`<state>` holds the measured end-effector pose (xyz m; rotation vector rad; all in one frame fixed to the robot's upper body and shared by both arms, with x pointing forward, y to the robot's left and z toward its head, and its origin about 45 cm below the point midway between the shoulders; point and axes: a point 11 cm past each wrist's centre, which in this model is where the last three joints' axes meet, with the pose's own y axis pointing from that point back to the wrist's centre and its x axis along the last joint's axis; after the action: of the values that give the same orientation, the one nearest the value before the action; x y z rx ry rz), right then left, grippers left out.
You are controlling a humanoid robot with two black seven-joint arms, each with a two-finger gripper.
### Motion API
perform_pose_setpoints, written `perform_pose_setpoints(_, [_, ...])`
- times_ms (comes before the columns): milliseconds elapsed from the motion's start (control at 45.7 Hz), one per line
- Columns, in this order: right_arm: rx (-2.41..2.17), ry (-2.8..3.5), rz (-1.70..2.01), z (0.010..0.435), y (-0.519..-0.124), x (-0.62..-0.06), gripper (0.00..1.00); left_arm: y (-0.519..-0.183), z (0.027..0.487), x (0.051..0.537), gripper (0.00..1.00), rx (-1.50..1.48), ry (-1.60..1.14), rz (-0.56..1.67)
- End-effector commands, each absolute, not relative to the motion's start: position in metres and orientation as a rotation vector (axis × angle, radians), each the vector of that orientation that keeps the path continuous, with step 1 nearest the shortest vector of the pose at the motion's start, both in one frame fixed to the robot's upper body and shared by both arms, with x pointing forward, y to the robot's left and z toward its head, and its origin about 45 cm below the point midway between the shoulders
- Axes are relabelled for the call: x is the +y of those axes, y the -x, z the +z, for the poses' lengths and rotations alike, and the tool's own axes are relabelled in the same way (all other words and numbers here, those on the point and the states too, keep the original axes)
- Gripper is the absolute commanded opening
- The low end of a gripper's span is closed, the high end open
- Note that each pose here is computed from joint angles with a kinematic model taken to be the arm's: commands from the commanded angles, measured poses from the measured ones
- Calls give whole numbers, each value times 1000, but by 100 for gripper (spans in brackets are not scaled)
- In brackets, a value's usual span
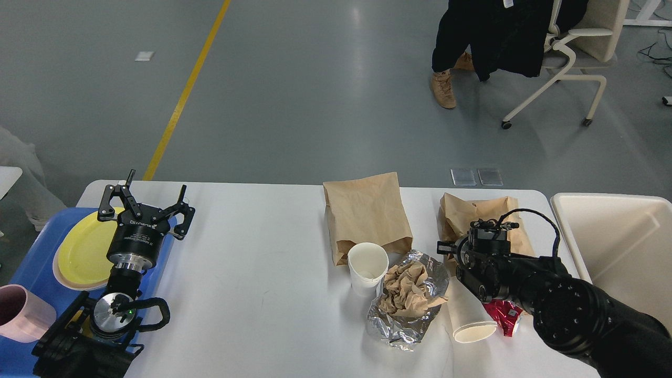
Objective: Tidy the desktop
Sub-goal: 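Lower the right gripper onto the farther brown paper bag and grasp it, then lift the paper bag and carry it into the white bin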
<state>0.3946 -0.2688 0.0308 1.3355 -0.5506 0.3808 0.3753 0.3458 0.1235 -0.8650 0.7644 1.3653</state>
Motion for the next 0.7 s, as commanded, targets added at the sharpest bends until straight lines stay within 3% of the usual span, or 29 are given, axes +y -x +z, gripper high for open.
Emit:
perform_pose_setpoints(0, [-550,-1327,363,27,-390,-270,0,-375,123,346,96,764,865,1366])
perform_pose_setpoints(416, [-579,-1325,353,36,-398,-272,0,-375,123,346,96,764,865,1366])
perform_pose_setpoints(678, [-574,-1363,346,100,-431,-281,0,-375,123,346,96,765,864,1365])
